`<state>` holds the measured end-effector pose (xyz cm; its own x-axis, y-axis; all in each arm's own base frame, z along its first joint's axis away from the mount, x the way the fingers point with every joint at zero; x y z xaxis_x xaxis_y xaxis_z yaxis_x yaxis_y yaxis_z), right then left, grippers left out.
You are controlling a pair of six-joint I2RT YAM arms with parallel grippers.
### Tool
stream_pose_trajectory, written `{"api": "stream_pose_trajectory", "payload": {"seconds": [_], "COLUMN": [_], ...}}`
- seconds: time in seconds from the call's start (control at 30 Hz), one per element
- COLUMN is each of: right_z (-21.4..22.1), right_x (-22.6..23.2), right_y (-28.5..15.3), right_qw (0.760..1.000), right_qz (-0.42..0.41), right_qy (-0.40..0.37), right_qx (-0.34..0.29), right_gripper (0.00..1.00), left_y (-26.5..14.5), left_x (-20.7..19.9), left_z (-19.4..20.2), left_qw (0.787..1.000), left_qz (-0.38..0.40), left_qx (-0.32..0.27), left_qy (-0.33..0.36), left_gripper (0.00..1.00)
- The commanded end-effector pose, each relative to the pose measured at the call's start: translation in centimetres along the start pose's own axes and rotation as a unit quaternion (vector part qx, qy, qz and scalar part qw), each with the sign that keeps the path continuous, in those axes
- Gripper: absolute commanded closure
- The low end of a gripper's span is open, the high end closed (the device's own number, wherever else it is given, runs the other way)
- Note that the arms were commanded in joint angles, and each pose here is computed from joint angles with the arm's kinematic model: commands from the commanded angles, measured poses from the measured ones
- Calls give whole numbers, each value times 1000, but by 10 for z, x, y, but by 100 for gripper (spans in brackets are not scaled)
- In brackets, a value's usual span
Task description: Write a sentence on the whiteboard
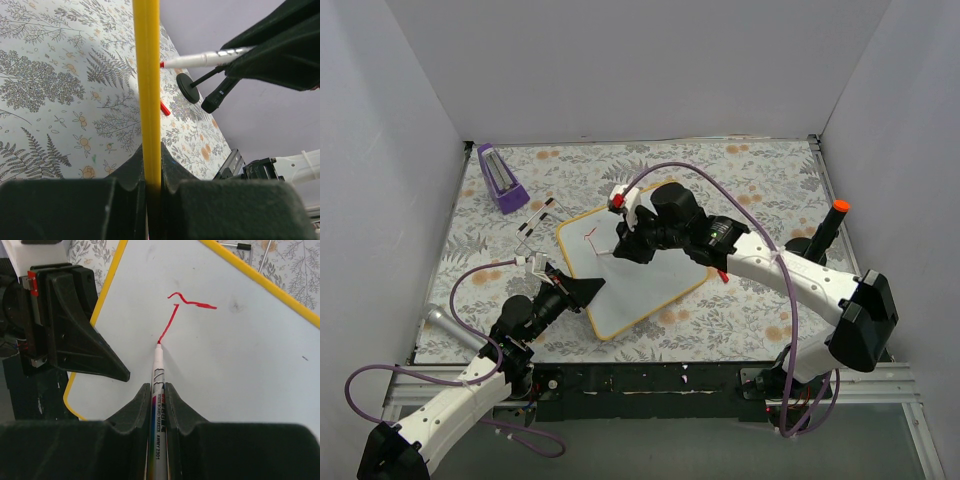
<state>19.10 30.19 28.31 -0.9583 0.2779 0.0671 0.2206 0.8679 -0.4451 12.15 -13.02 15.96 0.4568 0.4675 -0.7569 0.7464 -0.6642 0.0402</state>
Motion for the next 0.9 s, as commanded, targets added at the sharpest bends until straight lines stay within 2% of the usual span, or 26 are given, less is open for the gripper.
{"api": "stream_pose_trajectory", "payload": {"seconds": [0.0, 0.4, 0.87], "right_z": [4, -39, -27], "right_x": [7, 2, -4], "right_y": [-9, -12, 2], "right_qw": [1000, 998, 999], "right_qz": [-24, -9, 5], "right_qy": [-13, -32, -23], "right_qx": [-7, -51, -30], "right_gripper": [99, 99, 99], "left_y": [1, 2, 2], "left_x": [-27, -27, -27], "left_z": [-22, -22, -22], "left_qw": [995, 995, 995], "left_qz": [78, 78, 80], "left_qx": [-55, -53, -53], "left_qy": [20, 21, 22], "left_gripper": [100, 100, 100]}}
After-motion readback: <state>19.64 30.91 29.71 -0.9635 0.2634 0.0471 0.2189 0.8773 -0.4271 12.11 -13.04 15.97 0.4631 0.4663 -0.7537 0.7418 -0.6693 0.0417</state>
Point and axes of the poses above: each gripper's point midway between its finger pads, its own y axis out along the fingers, its own x axis along the line the jaws close on, z = x × y, the point moved 10 cm from there along -y, back along the fingers, and after that the axes turned 2 degrees about -y, right-handed, at the moved point
